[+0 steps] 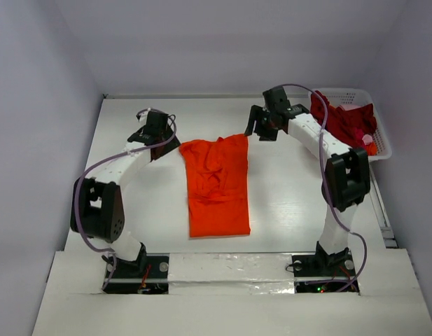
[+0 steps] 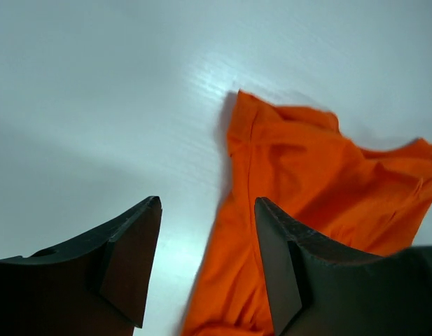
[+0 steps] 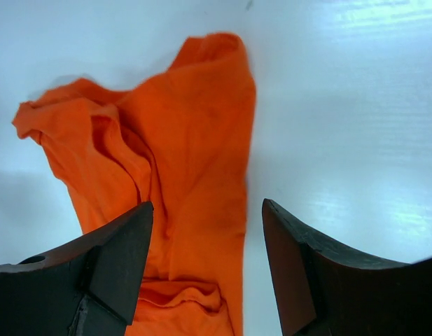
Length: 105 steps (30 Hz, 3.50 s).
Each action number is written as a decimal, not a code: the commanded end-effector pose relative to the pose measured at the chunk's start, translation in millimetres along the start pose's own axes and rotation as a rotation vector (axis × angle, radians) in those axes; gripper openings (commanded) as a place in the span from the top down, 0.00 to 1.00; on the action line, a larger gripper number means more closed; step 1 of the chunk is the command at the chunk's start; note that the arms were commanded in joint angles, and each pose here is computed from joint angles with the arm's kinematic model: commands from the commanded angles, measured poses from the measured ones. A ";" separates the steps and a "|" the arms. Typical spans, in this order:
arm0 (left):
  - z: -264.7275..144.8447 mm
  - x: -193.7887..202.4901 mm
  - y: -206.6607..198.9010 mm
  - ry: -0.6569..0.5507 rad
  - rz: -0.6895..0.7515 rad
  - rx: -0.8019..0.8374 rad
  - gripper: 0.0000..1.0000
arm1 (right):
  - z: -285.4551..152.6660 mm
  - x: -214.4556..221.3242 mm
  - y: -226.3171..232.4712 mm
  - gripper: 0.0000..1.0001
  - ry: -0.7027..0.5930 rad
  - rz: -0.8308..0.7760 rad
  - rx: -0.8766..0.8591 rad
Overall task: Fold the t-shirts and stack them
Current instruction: Fold the tshirt
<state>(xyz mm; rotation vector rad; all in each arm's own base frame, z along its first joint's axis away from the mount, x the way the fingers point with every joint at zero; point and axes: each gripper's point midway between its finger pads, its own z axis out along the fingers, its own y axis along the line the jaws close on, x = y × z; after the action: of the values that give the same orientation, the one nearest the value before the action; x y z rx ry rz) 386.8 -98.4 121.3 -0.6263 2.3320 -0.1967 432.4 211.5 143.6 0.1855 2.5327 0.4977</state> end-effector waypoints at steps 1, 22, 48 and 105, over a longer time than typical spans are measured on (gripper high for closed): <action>10.8 -41.0 -32.0 -0.093 0.011 0.106 0.48 | -5.4 -34.4 22.5 0.31 -0.048 -0.039 -0.090; 83.0 -25.3 -46.4 0.093 -0.018 0.214 0.53 | 45.7 -50.5 17.9 0.31 0.096 0.124 -0.331; 102.3 -13.5 -23.9 0.164 -0.006 0.089 0.59 | 73.1 -41.4 11.7 0.30 0.139 0.162 -0.327; 102.1 0.4 -41.9 0.271 -0.007 0.174 0.60 | 114.4 -18.7 -5.5 0.67 0.208 0.170 -0.157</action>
<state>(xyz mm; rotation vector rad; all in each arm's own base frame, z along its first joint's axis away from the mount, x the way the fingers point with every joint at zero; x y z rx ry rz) 465.0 -130.6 43.0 -0.5705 2.5558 -0.4942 505.6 227.2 48.4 0.3417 2.7006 0.7840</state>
